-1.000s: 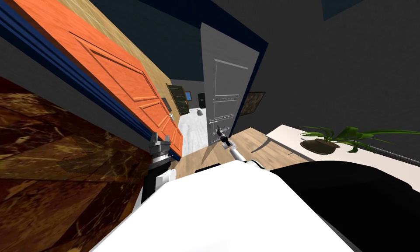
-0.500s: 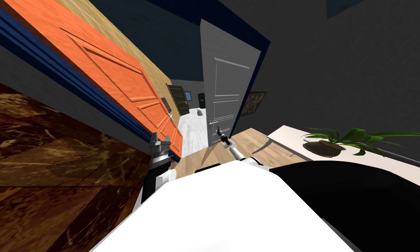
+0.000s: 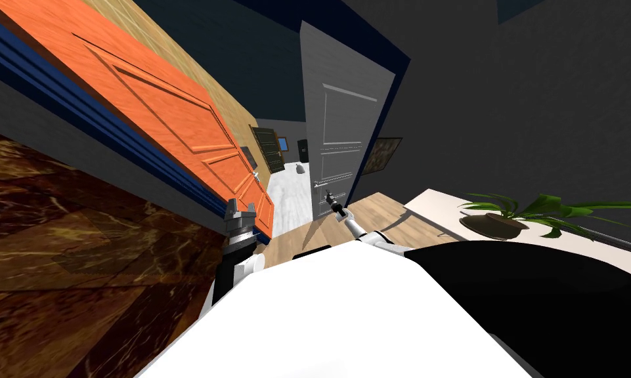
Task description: Push the door open
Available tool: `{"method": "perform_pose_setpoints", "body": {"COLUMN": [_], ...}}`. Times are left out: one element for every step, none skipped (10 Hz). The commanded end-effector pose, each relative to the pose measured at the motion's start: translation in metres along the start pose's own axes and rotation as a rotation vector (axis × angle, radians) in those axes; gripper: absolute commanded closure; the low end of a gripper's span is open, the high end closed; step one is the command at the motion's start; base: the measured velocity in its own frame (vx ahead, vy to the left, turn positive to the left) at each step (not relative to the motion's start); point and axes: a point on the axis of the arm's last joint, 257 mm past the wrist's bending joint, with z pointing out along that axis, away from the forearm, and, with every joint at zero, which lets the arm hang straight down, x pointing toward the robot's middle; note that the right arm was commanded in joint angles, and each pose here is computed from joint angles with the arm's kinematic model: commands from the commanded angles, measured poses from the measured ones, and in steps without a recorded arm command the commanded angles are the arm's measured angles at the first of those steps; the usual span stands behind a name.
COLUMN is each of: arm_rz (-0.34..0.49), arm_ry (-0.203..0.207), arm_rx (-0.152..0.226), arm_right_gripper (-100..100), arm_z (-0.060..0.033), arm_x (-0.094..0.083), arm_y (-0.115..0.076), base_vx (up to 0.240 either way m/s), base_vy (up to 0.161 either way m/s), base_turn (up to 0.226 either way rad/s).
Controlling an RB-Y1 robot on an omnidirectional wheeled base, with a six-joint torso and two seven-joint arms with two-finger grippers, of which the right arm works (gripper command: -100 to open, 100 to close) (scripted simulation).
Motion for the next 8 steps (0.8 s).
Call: {"method": "perform_pose_setpoints", "body": {"arm_rz": [-0.001,0.001,0.001,-0.001,0.0,0.001,0.001,0.001], "arm_ry": [-0.002,-0.005,-0.008,-0.009,-0.014,-0.019,-0.019,-0.021], "arm_rx": [0.023,0.033,0.055,0.064,0.087,0.107,0.107,0.12], "arm_right_gripper": [-100,-100,-100,-100,-100,-100,-100,-100], "arm_z": [0.004,0.0022,0.0037,0.0071,0.0073,0.0066,0.0066,0.0072], "arm_x": [-0.004,-0.005,-0.01,-0.012,-0.017,-0.02,-0.02,-0.023], "arm_y": [-0.007,-0.012,-0.019,-0.02,-0.028,-0.034,-0.034,-0.038], "base_vx": [0.042,0.041,0.046,0.063,0.07,0.07,0.055,0.05], "base_vy": [-0.016,-0.021,-0.016,-0.015,-0.019,-0.028,-0.023,-0.016], "base_turn": [0.004,0.004,0.007,0.006,0.01,0.004,0.001,0.004]}}
